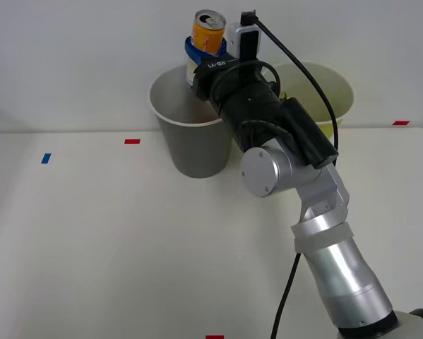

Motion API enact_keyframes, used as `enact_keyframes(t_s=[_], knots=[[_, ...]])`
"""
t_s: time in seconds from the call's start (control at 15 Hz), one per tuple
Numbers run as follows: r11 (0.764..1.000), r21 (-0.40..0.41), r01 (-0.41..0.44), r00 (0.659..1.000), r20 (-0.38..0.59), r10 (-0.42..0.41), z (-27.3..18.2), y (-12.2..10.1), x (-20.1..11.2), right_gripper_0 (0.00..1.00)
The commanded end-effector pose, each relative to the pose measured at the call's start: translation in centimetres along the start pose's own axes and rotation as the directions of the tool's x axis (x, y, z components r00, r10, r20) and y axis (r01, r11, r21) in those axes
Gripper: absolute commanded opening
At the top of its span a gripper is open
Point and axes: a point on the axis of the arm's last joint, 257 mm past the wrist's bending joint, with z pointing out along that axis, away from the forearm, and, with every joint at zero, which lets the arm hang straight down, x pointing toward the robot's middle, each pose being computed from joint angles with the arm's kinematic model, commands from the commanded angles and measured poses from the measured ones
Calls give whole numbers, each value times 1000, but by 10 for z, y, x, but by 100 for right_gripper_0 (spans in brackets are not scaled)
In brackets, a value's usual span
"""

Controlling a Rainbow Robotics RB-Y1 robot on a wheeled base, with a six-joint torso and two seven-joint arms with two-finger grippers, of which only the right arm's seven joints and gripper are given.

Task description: Put cans in the gray bin, plastic bottles in the light green bin

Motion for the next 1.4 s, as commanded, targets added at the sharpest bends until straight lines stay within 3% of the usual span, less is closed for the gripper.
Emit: enact_keyframes(t_s=[0.07, 0.2, 0.4, 0.53, 0.6, 0.67, 0.8, 0.87, 1.4], knots=[[1000, 6, 1, 1000, 2, -1, 1, -3, -1, 0], [1000, 7, -1, 1000, 4, 1, 1, -4, -2, 0], [1000, 1, -3, 1000, 3, 3, 1, -1, -2, 17], [1000, -3, -10, 1000, 2, 10, 1, 1, -1, 21], [1000, -4, -10, 1000, 0, 10, 1, 2, 0, 38], [1000, -9, -14, 1000, 1, 14, 2, 4, -1, 66], [1000, -11, -23, 1000, 1, 23, 2, 5, -1, 96], [1000, -11, -25, 1000, -1, 25, 2, 5, 0, 100], [999, -8, -38, 999, 0, 38, 1, 4, 0, 100]])
